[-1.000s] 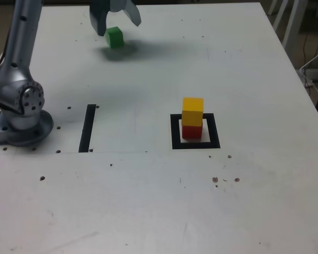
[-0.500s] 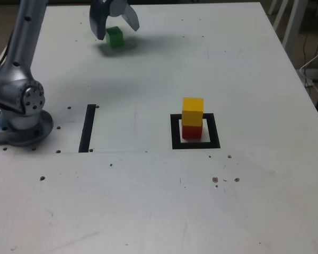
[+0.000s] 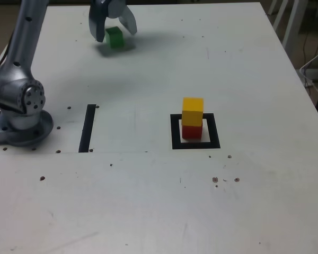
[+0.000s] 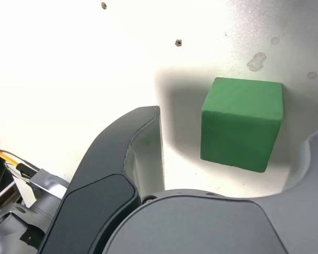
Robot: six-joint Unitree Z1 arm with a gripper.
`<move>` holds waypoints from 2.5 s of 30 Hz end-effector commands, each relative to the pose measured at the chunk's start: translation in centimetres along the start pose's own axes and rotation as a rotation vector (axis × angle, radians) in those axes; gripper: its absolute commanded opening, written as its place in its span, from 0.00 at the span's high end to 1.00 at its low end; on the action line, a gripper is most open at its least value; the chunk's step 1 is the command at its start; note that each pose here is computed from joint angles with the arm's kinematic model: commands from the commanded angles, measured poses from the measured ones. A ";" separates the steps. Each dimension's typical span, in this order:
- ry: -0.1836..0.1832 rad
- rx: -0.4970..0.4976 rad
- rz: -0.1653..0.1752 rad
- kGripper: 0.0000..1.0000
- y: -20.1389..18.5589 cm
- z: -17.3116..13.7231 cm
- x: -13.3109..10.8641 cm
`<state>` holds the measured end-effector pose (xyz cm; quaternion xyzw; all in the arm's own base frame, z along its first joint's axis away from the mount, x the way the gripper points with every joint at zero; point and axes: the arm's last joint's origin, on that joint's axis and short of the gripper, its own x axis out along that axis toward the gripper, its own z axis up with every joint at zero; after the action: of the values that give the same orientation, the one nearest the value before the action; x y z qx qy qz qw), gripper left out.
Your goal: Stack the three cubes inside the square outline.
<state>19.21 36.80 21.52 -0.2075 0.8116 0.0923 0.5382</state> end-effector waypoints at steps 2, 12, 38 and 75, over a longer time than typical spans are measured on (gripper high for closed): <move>0.019 0.008 -0.018 0.30 0.2 0.3 0.6; 0.026 0.009 -0.015 0.61 0.5 0.8 1.0; 0.038 0.040 0.032 0.70 -0.1 1.3 0.8; -0.046 0.272 0.191 0.70 -18.8 -1.3 -5.6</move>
<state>28.20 21.74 28.07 -0.0545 0.8191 0.0412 0.5696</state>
